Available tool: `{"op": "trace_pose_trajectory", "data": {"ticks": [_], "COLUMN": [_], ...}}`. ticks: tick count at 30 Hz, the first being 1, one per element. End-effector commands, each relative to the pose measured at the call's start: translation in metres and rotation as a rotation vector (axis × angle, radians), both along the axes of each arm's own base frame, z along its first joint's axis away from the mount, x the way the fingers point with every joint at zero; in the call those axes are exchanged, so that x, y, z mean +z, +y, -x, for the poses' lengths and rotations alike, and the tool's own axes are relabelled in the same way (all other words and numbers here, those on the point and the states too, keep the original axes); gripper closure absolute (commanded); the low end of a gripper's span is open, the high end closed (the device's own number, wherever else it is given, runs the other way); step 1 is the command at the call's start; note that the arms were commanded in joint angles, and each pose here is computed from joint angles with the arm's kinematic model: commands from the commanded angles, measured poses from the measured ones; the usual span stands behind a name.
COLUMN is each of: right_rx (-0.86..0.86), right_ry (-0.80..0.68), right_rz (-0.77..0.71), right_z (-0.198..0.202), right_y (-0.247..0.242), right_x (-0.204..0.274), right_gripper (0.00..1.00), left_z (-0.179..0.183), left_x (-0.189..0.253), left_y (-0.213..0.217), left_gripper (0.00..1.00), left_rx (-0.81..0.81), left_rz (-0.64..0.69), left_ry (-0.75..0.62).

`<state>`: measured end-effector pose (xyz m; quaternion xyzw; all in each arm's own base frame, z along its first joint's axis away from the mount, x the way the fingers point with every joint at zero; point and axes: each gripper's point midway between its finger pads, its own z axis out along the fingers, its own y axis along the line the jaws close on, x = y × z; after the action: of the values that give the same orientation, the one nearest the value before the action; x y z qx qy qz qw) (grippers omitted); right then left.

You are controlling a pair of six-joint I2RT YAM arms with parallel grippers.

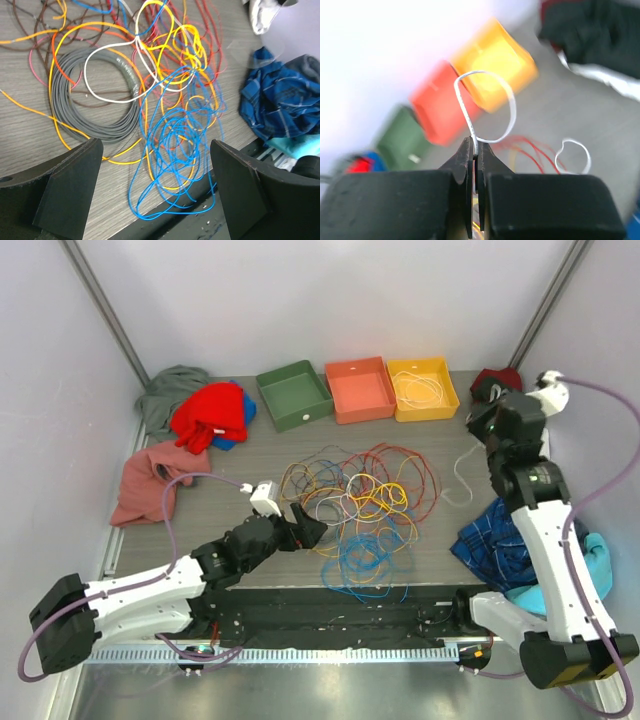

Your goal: Untangle the cables

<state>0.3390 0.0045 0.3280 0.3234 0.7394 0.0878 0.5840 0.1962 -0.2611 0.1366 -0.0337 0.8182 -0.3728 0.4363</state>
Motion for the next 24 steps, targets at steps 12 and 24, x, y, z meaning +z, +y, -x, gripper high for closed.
{"op": "trace_pose_trajectory", "data": {"ticks": [12, 24], "right_rx": [0.123, 0.114], "right_ry": [-0.328, -0.242], "right_rz": [-0.031, 0.030], "right_z": [-0.095, -0.236], "right_y": [0.032, 0.036], "right_x": [0.162, 0.099], "right_gripper": [0.99, 0.99], "left_z": [-0.002, 0.000], "left_x": [0.018, 0.016], "left_y": [-0.006, 0.021], "left_gripper": [0.07, 0.06], "left_rx": [-0.005, 0.042], "left_rz": [0.041, -0.028], "left_ry": [-0.013, -0.048]}}
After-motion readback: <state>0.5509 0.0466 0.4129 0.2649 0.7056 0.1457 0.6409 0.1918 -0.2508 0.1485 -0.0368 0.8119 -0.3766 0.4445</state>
